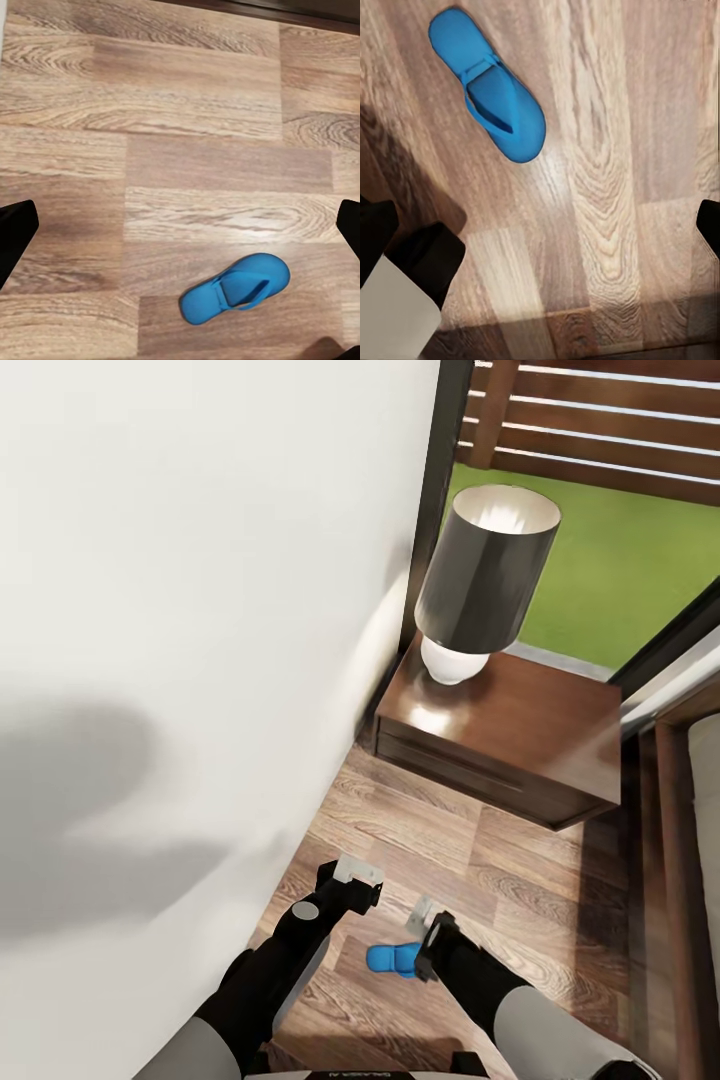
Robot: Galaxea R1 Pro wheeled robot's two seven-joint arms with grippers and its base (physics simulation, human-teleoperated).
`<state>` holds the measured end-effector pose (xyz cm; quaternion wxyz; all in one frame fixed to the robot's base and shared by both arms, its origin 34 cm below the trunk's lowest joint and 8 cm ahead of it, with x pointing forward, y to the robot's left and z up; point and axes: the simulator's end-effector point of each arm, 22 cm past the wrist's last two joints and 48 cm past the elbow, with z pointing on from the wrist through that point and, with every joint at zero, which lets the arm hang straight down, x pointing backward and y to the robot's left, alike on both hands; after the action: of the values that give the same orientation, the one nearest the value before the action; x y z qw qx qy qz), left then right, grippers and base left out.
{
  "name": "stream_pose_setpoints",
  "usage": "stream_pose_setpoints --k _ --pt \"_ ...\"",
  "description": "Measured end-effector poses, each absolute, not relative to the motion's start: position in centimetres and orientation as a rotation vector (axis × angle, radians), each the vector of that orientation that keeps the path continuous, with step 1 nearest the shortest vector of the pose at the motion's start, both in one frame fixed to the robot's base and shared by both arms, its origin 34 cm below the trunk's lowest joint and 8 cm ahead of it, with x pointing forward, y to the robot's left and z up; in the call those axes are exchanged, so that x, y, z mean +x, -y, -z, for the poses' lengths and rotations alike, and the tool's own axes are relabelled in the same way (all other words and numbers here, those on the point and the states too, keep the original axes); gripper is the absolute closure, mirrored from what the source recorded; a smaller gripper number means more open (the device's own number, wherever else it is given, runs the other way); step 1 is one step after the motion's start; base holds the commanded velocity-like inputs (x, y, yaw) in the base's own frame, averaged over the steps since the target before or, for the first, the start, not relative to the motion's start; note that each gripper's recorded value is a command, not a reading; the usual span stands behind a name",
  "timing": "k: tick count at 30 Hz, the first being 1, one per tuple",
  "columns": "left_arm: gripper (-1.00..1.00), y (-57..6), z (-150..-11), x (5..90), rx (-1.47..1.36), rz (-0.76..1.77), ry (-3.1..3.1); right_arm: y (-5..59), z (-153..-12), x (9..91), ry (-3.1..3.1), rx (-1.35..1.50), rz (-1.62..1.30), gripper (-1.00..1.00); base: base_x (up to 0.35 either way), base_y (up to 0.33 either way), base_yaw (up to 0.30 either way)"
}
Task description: In the bedroom, move the book from the bed onto either nightstand, and place the two sandals side by side next to the bed.
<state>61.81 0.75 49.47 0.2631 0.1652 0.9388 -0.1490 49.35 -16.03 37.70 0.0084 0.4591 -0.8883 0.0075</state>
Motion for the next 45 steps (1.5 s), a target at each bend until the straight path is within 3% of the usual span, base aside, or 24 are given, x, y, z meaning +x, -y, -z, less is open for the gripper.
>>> stream_pose_setpoints --k 45 --pt "-1.00 -0.8 -44.0 61.3 0.444 0.401 -2.540 15.3 -32.9 51.5 2.753 1.492 0.017 -1.00 0.000 0.000 0.000"
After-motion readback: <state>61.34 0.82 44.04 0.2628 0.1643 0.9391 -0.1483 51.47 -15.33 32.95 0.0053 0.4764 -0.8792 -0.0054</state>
